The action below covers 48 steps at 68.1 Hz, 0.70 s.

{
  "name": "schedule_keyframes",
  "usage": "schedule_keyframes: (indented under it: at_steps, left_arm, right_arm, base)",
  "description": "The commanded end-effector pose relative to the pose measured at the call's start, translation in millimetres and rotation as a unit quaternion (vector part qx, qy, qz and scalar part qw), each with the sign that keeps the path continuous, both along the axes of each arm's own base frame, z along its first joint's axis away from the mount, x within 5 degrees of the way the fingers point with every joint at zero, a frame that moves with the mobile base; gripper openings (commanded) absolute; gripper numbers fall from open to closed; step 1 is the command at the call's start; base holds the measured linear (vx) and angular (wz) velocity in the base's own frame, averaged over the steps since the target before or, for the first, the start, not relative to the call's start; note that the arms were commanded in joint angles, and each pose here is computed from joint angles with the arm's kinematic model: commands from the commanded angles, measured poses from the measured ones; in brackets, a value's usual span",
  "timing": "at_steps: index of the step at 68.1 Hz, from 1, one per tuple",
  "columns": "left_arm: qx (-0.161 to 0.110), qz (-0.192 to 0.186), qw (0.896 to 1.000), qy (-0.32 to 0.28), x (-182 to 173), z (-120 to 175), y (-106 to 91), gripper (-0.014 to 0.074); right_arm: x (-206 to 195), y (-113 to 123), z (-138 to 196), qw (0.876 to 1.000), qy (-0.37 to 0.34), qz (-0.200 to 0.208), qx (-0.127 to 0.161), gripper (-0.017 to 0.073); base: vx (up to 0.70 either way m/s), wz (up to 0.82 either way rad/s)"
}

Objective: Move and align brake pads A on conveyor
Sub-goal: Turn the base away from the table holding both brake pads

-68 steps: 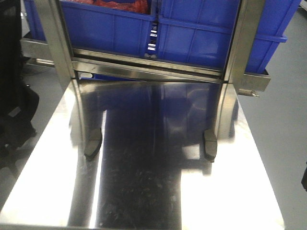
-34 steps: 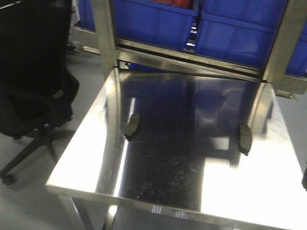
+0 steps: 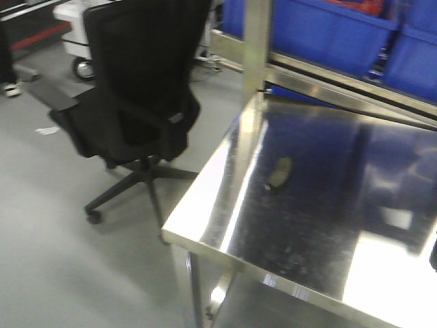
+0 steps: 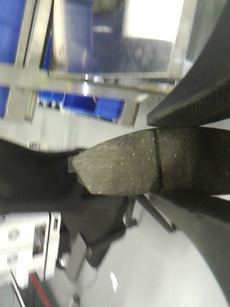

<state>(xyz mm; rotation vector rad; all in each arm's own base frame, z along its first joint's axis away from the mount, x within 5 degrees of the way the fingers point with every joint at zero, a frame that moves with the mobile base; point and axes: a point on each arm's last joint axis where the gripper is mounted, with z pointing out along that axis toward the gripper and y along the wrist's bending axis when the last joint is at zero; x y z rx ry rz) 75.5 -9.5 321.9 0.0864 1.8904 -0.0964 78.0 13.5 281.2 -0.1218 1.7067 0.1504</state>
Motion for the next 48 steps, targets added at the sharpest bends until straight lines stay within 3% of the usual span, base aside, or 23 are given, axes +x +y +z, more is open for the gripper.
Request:
schedule_keyframes:
  at_steps: [1, 48]
  left_arm:
    - [-0.01, 0.001, 0.998, -0.059, 1.5, 17.7, -0.2, 0.0072]
    - [-0.01, 0.001, 0.998, -0.059, 1.5, 17.7, -0.2, 0.0072]
  right_arm:
    - [0.2, 0.3, 19.3, 0.998, -0.064, 0.001, 0.008, 0.0024]
    - [0.2, 0.3, 19.3, 0.998, -0.064, 0.001, 0.008, 0.0024]
  base:
    - [-0.02, 0.61]
    - [0.05, 0.53]
